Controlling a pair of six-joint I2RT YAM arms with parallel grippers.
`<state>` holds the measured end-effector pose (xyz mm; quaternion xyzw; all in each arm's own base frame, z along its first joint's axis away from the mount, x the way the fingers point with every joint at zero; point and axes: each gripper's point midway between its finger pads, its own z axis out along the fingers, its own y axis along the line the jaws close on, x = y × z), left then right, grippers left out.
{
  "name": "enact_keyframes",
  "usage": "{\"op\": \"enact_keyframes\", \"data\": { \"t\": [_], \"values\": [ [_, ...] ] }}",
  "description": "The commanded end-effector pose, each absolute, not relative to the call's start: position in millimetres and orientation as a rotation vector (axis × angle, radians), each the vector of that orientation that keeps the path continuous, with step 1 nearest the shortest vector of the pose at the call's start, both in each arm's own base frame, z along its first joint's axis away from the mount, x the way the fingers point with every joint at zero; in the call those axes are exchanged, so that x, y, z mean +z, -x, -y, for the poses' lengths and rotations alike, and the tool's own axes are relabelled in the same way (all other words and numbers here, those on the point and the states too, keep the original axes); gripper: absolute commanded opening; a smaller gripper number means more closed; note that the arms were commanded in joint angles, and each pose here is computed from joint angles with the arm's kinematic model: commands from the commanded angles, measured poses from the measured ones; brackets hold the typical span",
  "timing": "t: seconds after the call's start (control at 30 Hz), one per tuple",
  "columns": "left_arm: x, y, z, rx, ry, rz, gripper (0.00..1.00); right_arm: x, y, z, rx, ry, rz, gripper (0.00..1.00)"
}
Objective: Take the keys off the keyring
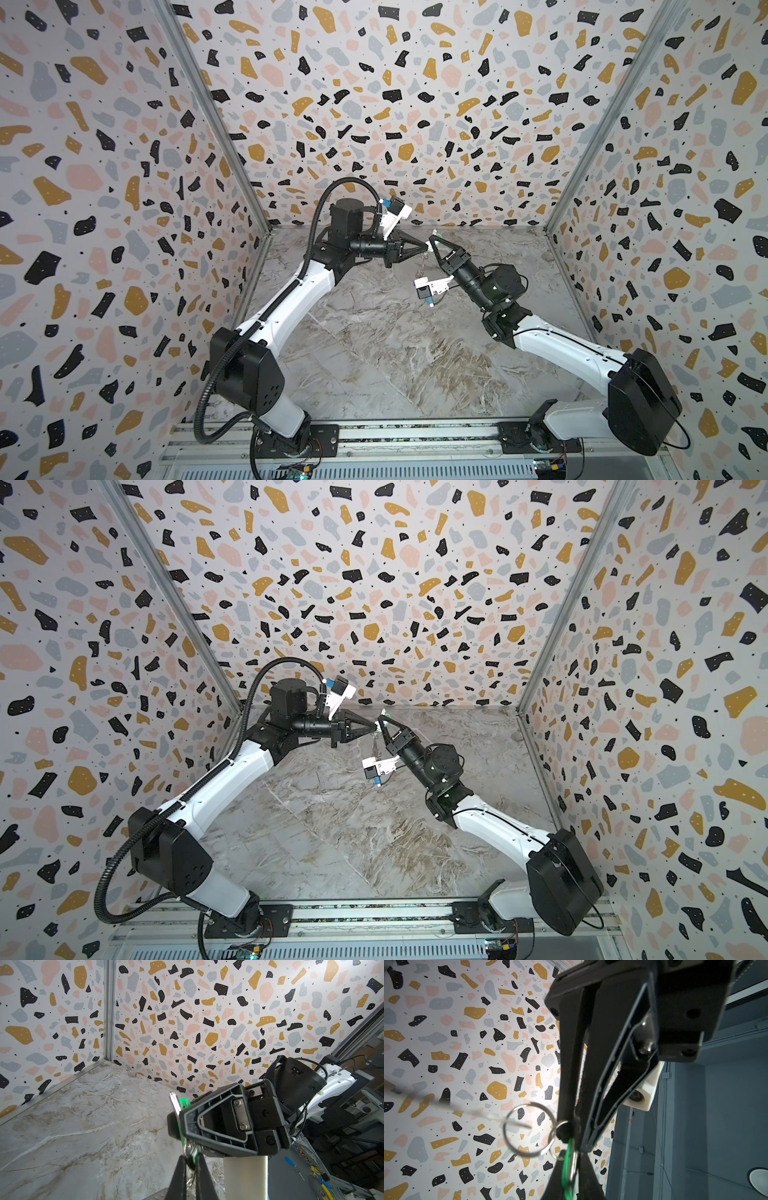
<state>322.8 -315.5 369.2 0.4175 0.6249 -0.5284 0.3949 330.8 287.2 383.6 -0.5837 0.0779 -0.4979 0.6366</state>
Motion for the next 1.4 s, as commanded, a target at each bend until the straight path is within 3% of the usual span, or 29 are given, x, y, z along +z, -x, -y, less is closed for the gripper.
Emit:
{"op": "enact_keyframes", "data": {
  "t": [0.0, 0.37, 0.57, 0.73, 1.03, 1.13, 1.37],
  "values": [
    [387, -297, 325, -1.371, -1.178, -1.421, 0.00, 388, -331, -291, -1.095, 1.318, -0.204, 0.18],
    [392, -297, 324, -1.336, -1.170, -1.390, 0.00, 388, -335, -286, -1.062, 1.301, -0.250, 0.33],
    [397, -297, 322, -1.303, -1.162, -1.358, 0.00, 391, -339, -282, -1.032, 1.284, -0.297, 0.47],
    [398, -297, 321, -1.282, -1.153, -1.345, 0.00, 387, -342, -282, -1.014, 1.298, -0.327, 0.48],
    [401, -301, 319, -1.247, -1.133, -1.328, 0.00, 395, -344, -270, -0.957, 1.262, -0.410, 0.65],
    [404, -301, 319, -1.240, -1.130, -1.316, 0.00, 394, -346, -264, -0.933, 1.264, -0.456, 0.76],
    [403, -301, 319, -1.238, -1.126, -1.313, 0.00, 400, -347, -254, -0.881, 1.248, -0.518, 0.80]
  ]
}}
